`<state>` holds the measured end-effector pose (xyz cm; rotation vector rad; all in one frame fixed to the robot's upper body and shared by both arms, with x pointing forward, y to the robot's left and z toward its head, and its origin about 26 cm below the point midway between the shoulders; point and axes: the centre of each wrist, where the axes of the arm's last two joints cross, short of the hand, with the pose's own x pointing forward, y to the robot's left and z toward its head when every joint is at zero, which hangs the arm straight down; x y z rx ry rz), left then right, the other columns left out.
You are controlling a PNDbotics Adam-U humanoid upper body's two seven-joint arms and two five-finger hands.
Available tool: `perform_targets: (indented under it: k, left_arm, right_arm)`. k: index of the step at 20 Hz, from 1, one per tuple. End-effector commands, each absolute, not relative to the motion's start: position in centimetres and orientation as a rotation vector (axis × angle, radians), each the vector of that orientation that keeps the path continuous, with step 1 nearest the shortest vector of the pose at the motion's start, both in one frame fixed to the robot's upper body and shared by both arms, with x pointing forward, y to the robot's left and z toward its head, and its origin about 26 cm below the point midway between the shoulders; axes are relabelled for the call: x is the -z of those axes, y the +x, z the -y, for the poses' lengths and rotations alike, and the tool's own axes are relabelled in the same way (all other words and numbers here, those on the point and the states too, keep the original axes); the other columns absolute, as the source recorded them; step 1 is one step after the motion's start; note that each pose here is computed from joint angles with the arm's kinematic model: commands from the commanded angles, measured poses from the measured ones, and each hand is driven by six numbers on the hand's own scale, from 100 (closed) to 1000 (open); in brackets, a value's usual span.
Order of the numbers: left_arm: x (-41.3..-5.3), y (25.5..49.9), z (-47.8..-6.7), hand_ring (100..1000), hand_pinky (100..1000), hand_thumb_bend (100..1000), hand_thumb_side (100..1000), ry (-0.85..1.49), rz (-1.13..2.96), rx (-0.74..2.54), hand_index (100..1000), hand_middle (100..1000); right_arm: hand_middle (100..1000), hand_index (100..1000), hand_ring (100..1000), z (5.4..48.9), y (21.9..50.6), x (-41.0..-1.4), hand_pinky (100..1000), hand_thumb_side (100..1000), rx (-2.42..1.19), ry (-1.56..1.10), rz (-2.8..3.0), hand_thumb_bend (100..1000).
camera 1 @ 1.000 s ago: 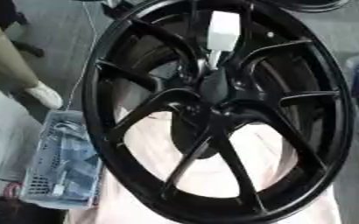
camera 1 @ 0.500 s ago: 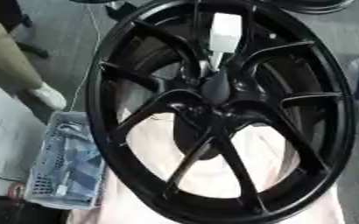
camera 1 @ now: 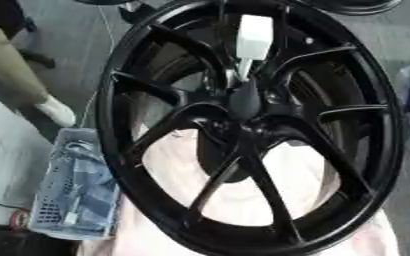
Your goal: Pull the pin out of the wheel hub.
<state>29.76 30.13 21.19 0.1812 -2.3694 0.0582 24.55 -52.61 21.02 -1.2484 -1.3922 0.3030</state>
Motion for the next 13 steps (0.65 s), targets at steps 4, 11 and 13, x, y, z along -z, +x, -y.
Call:
perform_targets:
  k: [4, 11, 13]
  left_arm:
    - [-22.0, 29.5, -30.0, 655, 736, 100, 695, 0.171, 2.403, -0.046, 696, 513]
    - [-22.1, 29.6, -29.8, 655, 737, 100, 692, 0.158, 2.412, -0.042, 696, 514]
    - [-22.1, 29.6, -29.8, 656, 737, 100, 691, 0.155, 2.413, -0.04, 696, 514]
  right_arm:
    - [730, 732, 810, 45.9, 24.9, -24.2, 672, 288, -0.244, -1.181, 1.763, 100]
    - [710, 713, 797, 40.6, 24.7, -25.1, 663, 310, -0.204, -1.082, 2.086, 100]
    - [707, 710, 794, 40.2, 25.0, -25.2, 660, 288, -0.184, -1.069, 2.156, 100]
